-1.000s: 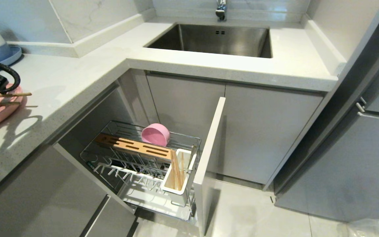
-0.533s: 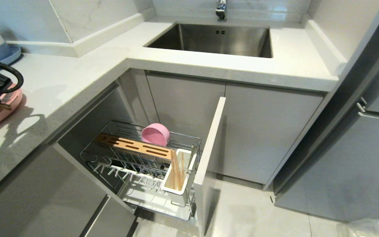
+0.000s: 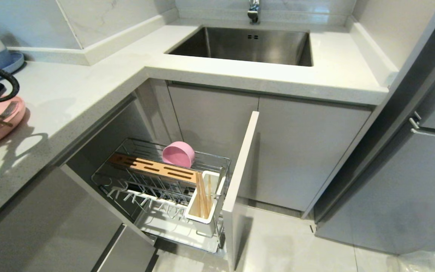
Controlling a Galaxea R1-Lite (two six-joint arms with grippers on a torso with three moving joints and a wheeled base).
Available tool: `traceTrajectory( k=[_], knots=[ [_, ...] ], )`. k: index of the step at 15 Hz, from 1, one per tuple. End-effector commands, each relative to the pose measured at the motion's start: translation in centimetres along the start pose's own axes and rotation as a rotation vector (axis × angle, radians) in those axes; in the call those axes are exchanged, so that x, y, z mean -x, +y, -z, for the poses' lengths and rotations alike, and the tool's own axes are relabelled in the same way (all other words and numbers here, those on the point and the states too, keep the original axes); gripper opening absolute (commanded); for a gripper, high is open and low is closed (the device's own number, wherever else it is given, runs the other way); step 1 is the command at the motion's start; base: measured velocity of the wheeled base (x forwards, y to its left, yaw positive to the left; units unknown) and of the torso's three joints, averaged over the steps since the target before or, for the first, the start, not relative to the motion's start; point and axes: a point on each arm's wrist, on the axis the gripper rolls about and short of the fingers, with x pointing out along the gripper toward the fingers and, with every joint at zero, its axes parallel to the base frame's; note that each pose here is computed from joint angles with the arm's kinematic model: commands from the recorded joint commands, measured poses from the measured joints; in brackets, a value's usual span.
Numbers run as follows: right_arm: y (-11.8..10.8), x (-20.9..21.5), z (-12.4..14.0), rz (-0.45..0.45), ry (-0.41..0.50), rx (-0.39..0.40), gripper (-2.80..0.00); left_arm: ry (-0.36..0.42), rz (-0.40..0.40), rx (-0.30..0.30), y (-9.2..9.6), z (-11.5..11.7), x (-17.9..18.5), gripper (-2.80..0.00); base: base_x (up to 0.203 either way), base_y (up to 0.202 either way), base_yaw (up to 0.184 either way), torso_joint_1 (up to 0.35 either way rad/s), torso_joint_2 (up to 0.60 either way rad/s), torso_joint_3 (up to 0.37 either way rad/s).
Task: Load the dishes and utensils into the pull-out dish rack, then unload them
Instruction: Pick up the chopsticks and place it in the cupboard
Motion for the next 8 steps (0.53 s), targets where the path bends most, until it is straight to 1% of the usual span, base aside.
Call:
traceTrajectory(
  k=[1,4,6,7,8],
  knots=[
    [0.0,0.0,0.0,0.000,0.001,0.000,-2.80,-0.030,0.037,0.026,0.5,-1.0,2.1,-2.80,0.000,0.000,0.000,0.000,0.00,0.000],
    [0.0,0.0,0.0,0.000,0.001,0.000,-2.80,-0.072,0.132,0.032,1.6,-2.3,6.6,-2.80,0.000,0.000,0.000,0.000,0.00,0.000],
    [0.0,0.0,0.0,0.000,0.001,0.000,-2.80,-0.086,0.226,0.018,2.2,-2.8,9.8,-2.80,0.000,0.000,0.000,0.000,0.00,0.000],
    [0.0,0.0,0.0,0.000,0.001,0.000,-2.80,-0.078,0.274,-0.003,2.3,-2.6,11.0,-2.80,0.000,0.000,0.000,0.000,0.00,0.000],
    [0.0,0.0,0.0,0.000,0.001,0.000,-2.80,-0.053,0.351,-0.038,2.2,-2.1,12.6,-2.80,0.000,0.000,0.000,0.000,0.00,0.000]
  ],
)
